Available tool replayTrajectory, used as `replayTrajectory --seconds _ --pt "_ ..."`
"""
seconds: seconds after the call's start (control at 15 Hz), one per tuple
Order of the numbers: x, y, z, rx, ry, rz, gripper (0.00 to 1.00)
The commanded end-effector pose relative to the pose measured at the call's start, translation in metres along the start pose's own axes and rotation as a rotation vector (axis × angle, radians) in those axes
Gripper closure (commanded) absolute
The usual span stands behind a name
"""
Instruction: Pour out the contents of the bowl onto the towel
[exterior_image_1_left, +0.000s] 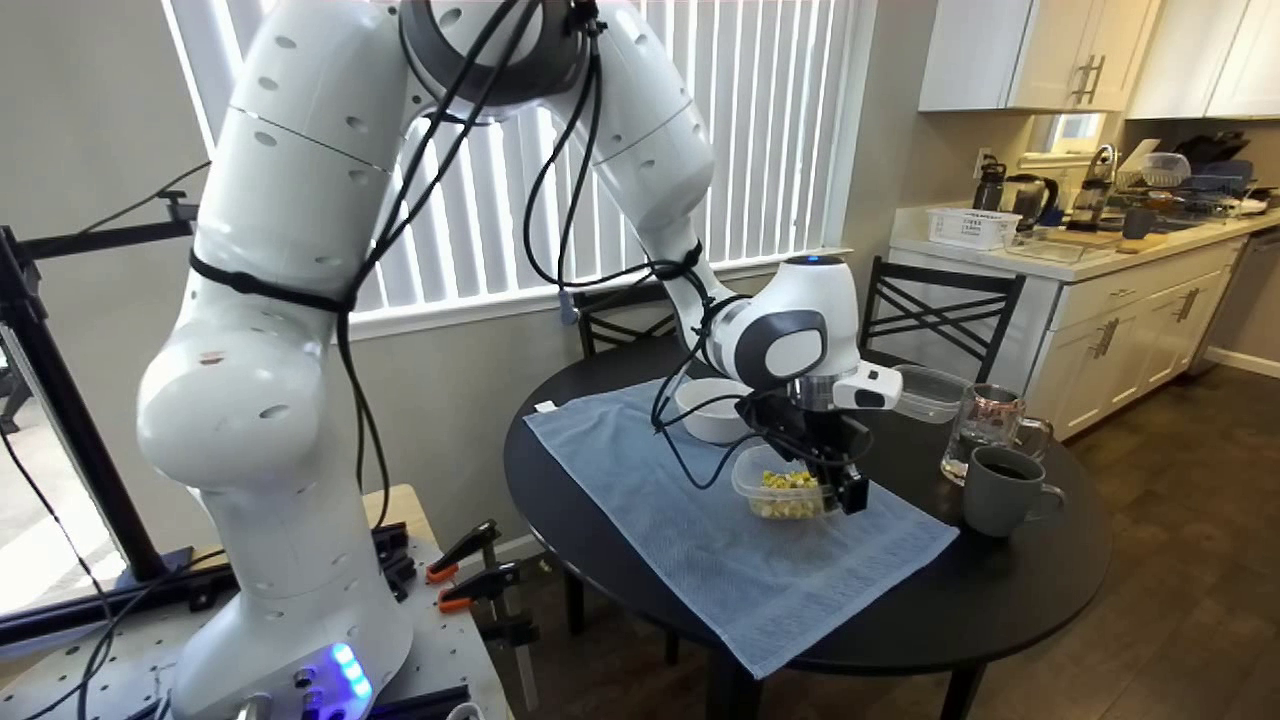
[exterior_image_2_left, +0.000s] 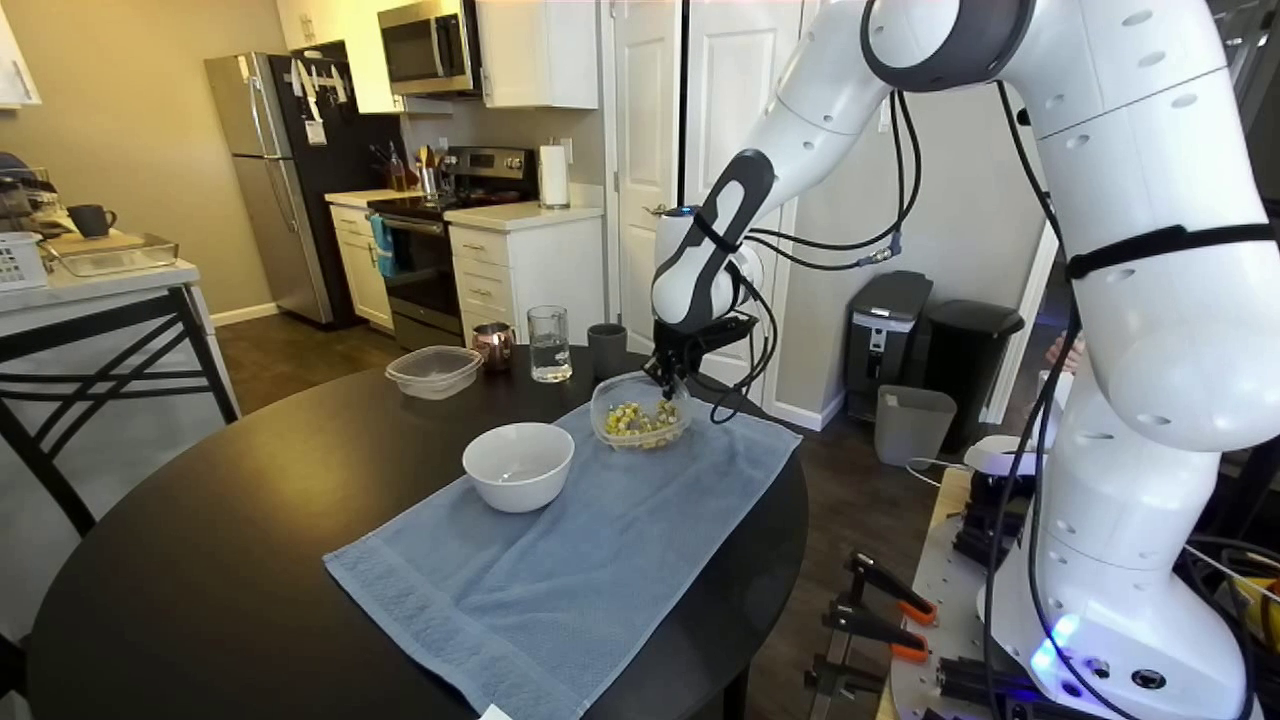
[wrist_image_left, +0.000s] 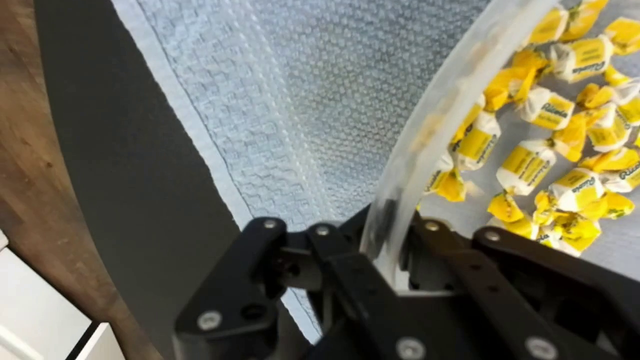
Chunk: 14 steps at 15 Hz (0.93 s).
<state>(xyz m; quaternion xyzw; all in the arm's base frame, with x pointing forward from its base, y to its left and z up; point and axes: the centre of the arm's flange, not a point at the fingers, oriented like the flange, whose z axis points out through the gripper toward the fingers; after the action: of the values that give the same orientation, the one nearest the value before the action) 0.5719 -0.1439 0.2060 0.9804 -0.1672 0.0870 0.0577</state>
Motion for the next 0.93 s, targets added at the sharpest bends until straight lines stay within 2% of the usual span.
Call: replayTrajectory --seconds 0.0,0.2,0.53,0.87 --pt "0.016 -0.009 -0.014 -0.008 0.077 -0.002 0.98" --pt "0.034 -0.01 -0.036 -0.012 0.186 0.009 0.98" --pt "0.048 -0.015 -0.055 -0.082 0.388 -0.05 0.98" --pt "0.048 -0.039 -0.057 -0.109 0.482 -0.096 0.98"
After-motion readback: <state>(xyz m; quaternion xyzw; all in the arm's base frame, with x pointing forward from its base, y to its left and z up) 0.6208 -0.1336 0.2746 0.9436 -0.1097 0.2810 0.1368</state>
